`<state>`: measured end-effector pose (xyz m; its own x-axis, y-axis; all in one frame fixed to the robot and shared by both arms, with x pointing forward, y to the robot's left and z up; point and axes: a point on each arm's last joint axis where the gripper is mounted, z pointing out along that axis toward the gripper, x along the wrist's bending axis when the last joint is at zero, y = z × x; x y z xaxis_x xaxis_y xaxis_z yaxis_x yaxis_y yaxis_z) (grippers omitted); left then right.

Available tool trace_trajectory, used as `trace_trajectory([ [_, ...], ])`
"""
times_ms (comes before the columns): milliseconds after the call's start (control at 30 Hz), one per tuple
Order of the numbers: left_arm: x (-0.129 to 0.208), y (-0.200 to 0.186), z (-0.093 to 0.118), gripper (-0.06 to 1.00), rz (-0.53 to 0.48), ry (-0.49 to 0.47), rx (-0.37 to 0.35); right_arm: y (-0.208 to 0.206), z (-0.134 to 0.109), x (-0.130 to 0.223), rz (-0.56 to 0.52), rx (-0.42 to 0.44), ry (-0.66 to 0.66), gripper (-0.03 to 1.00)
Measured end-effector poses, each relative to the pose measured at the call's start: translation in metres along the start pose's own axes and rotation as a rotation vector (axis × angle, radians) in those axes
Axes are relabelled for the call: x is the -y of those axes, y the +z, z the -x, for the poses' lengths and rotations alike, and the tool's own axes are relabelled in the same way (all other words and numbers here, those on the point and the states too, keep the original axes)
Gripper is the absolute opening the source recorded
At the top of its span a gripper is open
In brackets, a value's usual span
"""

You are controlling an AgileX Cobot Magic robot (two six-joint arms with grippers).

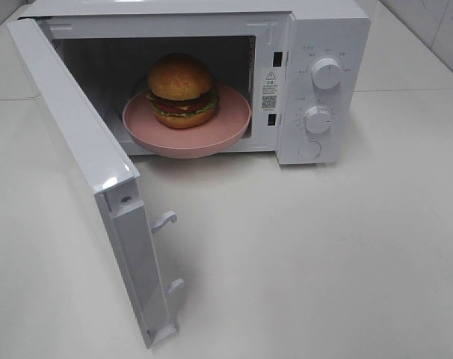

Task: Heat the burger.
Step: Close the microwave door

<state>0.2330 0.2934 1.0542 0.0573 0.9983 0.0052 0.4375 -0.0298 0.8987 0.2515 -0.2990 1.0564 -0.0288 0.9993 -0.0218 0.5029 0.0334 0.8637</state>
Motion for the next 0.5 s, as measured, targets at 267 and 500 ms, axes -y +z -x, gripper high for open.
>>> trace_trajectory([
  [267,0.0000,0.0000,0.0000,0.00,0.000,0.000,0.000,-0.0143,0.0000,0.0082,0.107,0.003,-0.006,0.72],
  [500,0.0000,0.0000,0.0000,0.00,0.000,0.003,0.005,-0.0143,0.0000,0.0082,0.107,0.003,-0.015,0.72],
])
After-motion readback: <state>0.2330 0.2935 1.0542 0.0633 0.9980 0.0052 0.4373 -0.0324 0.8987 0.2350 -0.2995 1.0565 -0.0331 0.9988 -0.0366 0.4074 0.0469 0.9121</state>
